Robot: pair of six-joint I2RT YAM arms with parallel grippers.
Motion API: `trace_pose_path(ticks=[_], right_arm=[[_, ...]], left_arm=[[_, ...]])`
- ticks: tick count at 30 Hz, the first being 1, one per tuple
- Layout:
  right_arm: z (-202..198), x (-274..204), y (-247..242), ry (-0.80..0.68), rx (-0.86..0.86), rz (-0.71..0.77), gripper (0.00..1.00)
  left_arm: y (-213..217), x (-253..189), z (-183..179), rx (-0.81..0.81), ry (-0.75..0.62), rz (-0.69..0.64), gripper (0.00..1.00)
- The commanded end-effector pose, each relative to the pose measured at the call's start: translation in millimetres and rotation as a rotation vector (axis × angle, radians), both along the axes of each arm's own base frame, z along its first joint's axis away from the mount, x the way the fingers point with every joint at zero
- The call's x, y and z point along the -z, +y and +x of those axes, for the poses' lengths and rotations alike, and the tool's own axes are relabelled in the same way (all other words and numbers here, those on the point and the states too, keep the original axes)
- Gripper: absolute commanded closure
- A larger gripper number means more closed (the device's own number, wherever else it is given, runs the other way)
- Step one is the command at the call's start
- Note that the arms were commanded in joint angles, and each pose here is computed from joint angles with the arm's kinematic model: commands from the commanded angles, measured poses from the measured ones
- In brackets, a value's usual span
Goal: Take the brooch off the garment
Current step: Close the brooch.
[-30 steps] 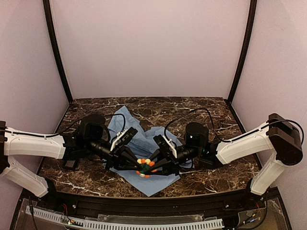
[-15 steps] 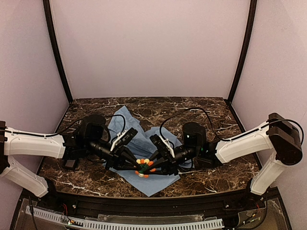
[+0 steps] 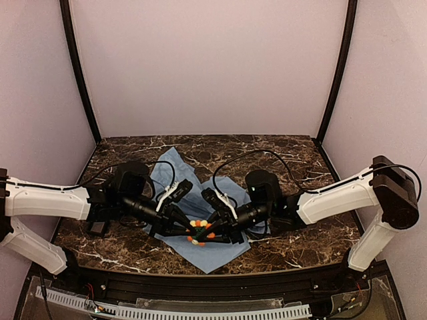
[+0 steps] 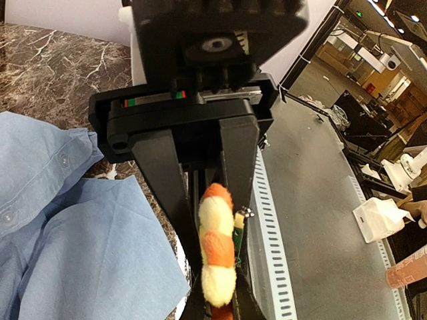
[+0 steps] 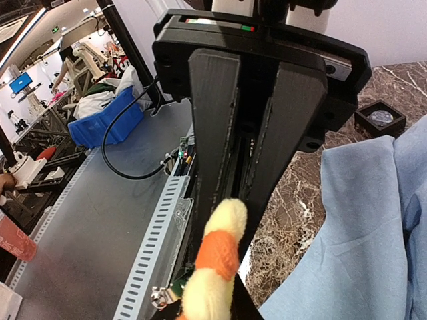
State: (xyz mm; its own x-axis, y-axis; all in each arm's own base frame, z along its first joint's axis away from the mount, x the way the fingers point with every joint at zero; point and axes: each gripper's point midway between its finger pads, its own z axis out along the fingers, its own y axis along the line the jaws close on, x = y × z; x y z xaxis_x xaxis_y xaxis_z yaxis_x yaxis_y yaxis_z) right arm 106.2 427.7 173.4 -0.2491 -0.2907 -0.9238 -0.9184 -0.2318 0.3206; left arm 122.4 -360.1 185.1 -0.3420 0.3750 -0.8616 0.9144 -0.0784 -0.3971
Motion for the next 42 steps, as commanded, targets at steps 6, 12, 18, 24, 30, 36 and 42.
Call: trace_pose_path(ticks=[6, 12, 18, 24, 30, 36, 42], right_arm=[[19, -45, 21, -0.106, 0.086, 0.136, 0.82], [22, -47, 17, -0.120, 0.109, 0.142, 0.79], [22, -47, 14, -0.123, 0.115, 0.145, 0.74], [24, -47, 8, -0.137, 0.137, 0.152, 0.59], [29, -48, -8, -0.181, 0.212, 0.149, 0.28], [43, -55, -33, -0.220, 0.342, 0.161, 0.17], [63, -69, -66, -0.255, 0.515, 0.200, 0.14]], left_arm=[[-13, -13, 15, -0.057, -0.091, -0.016, 0.99], [-13, -10, 16, -0.059, -0.088, 0.000, 0.99], [-12, -9, 19, -0.079, -0.104, 0.008, 0.99], [-7, -16, 29, -0.150, -0.148, -0.001, 0.99], [5, -21, 47, -0.287, -0.219, 0.010, 0.99], [22, -29, 70, -0.445, -0.280, 0.027, 0.99], [44, -31, 94, -0.625, -0.323, 0.060, 0.99]])
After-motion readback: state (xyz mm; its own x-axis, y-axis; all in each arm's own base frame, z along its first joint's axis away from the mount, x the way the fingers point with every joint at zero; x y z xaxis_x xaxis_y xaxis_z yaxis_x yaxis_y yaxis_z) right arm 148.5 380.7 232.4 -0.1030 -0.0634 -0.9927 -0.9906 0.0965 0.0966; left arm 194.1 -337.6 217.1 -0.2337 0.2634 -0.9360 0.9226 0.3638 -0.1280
